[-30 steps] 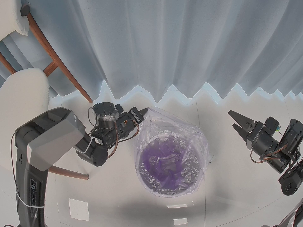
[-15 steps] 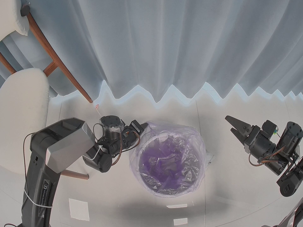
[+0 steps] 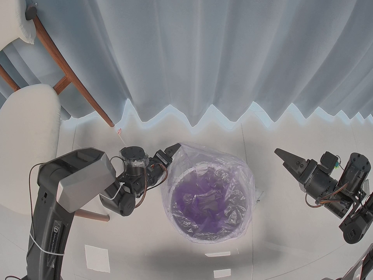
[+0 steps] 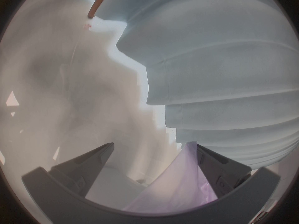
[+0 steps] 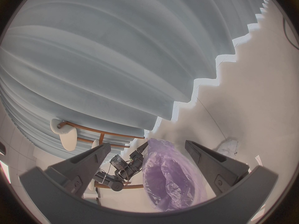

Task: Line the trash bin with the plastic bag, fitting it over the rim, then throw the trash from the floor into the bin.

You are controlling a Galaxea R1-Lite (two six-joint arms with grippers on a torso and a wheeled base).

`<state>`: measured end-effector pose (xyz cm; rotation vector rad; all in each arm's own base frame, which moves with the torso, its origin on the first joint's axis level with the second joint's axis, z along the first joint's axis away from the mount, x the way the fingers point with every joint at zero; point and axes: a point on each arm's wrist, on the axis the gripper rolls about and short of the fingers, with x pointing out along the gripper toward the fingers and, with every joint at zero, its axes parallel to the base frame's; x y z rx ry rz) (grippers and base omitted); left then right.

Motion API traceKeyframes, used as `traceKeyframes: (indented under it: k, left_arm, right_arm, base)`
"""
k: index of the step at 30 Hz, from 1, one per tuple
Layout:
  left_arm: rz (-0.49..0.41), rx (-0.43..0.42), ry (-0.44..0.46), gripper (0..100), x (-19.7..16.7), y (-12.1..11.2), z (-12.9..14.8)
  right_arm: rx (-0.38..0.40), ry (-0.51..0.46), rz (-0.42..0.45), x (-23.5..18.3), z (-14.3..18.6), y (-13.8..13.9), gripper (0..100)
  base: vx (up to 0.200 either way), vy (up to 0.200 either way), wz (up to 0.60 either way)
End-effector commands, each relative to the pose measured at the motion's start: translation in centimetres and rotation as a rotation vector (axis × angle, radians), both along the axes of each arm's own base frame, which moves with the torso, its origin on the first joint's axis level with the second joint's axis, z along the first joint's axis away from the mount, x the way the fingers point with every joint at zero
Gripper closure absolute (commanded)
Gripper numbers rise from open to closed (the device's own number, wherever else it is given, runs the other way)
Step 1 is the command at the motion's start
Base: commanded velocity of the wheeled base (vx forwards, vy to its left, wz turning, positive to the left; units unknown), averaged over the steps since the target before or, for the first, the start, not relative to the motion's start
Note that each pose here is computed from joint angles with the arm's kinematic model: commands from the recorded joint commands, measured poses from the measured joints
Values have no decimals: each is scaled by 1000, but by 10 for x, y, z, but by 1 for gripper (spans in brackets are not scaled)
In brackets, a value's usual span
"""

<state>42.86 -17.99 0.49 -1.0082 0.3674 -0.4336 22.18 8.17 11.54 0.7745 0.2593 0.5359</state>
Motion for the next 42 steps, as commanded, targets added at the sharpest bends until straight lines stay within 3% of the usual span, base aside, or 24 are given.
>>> traceKeyframes:
  k: [1,5,6,9,10,11,13,14,16,19,20,21,22,23,25,27,29,31,36,39,42]
  left_arm:
    - [161,97,-143,0,-23,12,27]
    - [314,60,-424,0,-34,22,104]
    - [320,56,-440,0,-36,23,109]
    - [373,-34,-611,0,-63,42,191]
    - [373,-34,-611,0,-63,42,191]
    - [380,-47,-640,0,-75,52,210]
    - [373,-33,-617,0,-81,53,212]
    - [344,13,-536,0,-83,48,199]
    - [318,35,-480,0,-81,40,184]
    - [322,-16,-471,0,-71,40,180]
    - [333,-73,-505,0,-72,44,196]
    - [333,-73,-505,0,-72,44,196]
    - [345,-210,-606,0,-91,59,246]
    - [336,-260,-652,0,-106,65,268]
    - [271,-331,-755,0,-141,76,309]
    - [114,-354,-852,0,-184,88,342]
    - [-63,-369,-870,0,-214,101,359]
    - [-196,-370,-824,0,-233,122,369]
    - [-322,-442,-615,0,-254,169,366]
    - [-365,-365,-599,0,-252,176,356]
    - [-331,-287,-642,0,-239,184,341]
  right_arm:
    - [-31,13,3,-2,-6,-1,0]
    - [-128,-38,16,-5,-8,1,0]
    - [-138,-42,18,-5,-8,2,0]
    - [-267,-97,29,-9,-13,5,0]
    - [-267,-97,29,-9,-13,5,0]
    - [-320,-117,22,-10,-15,5,0]
    - [-337,-130,22,-8,-16,6,0]
    - [-340,-162,12,-5,-12,7,0]
    - [-337,-179,-5,-4,-8,7,0]
    - [-352,-156,11,-13,-12,6,0]
    - [-369,-138,37,-19,-17,8,0]
    - [-369,-138,37,-19,-17,8,0]
    - [-423,-129,80,-27,-25,12,0]
    - [-455,-142,86,-28,-26,12,0]
    - [-528,-197,94,-27,-26,13,0]
    - [-572,-261,118,-26,-23,17,0]
    - [-588,-297,181,-28,-23,26,0]
    - [-595,-303,255,-26,-30,36,0]
    - [-688,-289,296,15,-68,59,0]
    - [-677,-306,293,31,-74,69,0]
    - [-671,-336,320,40,-81,89,0]
  base:
    - [0,0,0]
    - [0,0,0]
    - [0,0,0]
    - [0,0,0]
    - [0,0,0]
    - [0,0,0]
    - [0,0,0]
    - [0,0,0]
    - [0,0,0]
    - [0,0,0]
    - [0,0,0]
    - [0,0,0]
    - [0,0,0]
    - [0,0,0]
    - [0,0,0]
    - [0,0,0]
    - [0,0,0]
    - [0,0,0]
    - [0,0,0]
    - [0,0,0]
    - [0,0,0]
